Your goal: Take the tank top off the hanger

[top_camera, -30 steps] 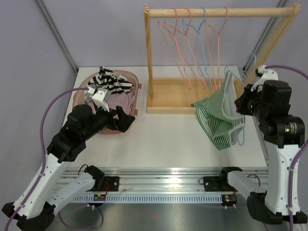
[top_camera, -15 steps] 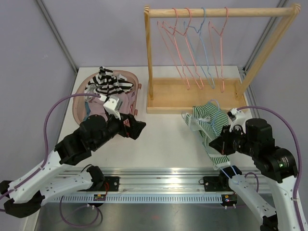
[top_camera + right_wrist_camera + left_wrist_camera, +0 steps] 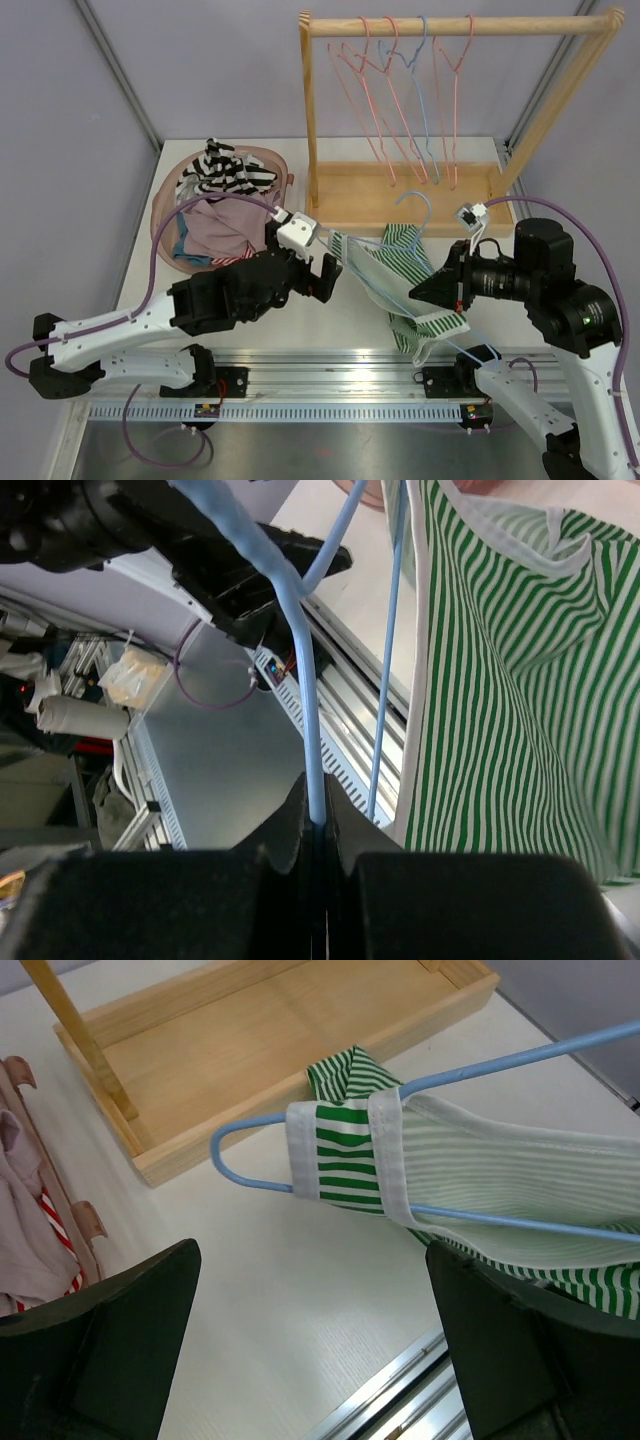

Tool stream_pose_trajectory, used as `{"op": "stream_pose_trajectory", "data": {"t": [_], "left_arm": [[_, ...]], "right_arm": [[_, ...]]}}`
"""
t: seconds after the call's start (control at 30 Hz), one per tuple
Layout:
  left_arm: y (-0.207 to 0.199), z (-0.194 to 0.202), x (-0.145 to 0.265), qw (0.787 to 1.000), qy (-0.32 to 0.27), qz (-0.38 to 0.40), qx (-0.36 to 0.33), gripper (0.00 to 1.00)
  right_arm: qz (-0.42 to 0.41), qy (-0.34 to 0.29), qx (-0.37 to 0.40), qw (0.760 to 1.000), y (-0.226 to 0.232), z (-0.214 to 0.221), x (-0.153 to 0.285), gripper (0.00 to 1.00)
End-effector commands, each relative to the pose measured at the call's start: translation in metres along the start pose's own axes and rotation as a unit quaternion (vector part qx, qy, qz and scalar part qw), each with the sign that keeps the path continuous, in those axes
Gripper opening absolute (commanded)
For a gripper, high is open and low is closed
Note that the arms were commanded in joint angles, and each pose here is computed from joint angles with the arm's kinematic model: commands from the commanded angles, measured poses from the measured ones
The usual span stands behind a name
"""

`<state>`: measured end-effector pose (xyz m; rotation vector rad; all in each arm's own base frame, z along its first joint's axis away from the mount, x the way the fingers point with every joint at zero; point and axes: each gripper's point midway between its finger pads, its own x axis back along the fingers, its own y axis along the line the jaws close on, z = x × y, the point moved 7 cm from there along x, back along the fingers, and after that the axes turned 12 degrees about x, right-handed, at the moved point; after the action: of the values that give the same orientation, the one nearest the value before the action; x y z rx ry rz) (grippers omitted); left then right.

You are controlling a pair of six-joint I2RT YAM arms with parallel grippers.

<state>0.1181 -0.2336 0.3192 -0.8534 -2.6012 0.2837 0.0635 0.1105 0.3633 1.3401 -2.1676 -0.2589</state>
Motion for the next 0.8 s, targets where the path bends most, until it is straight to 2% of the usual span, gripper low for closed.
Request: {"op": "stream_pose_trajectory", "data": {"t": [0.0, 0.23, 0.3, 0.33, 0.37, 0.4, 0.47, 0.53, 0.57, 0.6, 0.67, 0.77], "left_arm": [[-0.005, -0.04, 0.004, 0.997, -0.067, -0.032, 0.015, 0.99], [-0.01, -0.043, 0.0, 0.997, -0.079, -0.024, 0.011, 0.99], [-0.008, -0.044, -0.002, 0.996, -0.085, -0.036, 0.012, 0.88], [-0.006, -0.045, -0.002, 0.995, -0.09, -0.047, 0.012, 0.75], [-0.004, -0.045, -0.003, 0.994, -0.091, -0.052, 0.009, 0.75], [-0.004, -0.045, -0.003, 0.994, -0.093, -0.056, 0.01, 0.6], [-0.001, -0.047, -0.002, 0.993, -0.1, -0.066, 0.012, 0.44], [0.002, -0.05, 0.0, 0.991, -0.111, -0.078, 0.014, 0.36], [0.003, -0.051, 0.001, 0.99, -0.115, -0.081, 0.015, 0.28], [0.005, -0.051, 0.001, 0.989, -0.118, -0.087, 0.015, 0.15], [0.009, -0.053, 0.003, 0.987, -0.123, -0.102, 0.016, 0.0], [0.017, -0.058, 0.007, 0.983, -0.136, -0.121, 0.027, 0.0]], "right_arm": [[-0.069, -0.049, 0.057, 0.995, 0.021, -0.034, 0.006, 0.0], [-0.088, -0.062, 0.064, 0.992, 0.026, -0.047, 0.006, 0.0], [-0.089, -0.065, 0.067, 0.992, 0.026, -0.048, 0.006, 0.0], [-0.091, -0.065, 0.067, 0.992, 0.027, -0.047, 0.007, 0.0], [-0.09, -0.066, 0.07, 0.991, 0.027, -0.046, 0.007, 0.0], [-0.085, -0.064, 0.072, 0.992, 0.027, -0.045, 0.008, 0.0], [-0.078, -0.058, 0.07, 0.993, 0.025, -0.042, 0.008, 0.0], [-0.076, -0.054, 0.07, 0.993, 0.023, -0.04, 0.006, 0.0], [-0.077, -0.054, 0.07, 0.993, 0.023, -0.039, 0.006, 0.0], [-0.075, -0.055, 0.072, 0.993, 0.022, -0.038, 0.006, 0.0], [-0.071, -0.052, 0.072, 0.993, 0.021, -0.036, 0.006, 0.0], [-0.066, -0.046, 0.072, 0.994, 0.018, -0.032, 0.005, 0.0]]}}
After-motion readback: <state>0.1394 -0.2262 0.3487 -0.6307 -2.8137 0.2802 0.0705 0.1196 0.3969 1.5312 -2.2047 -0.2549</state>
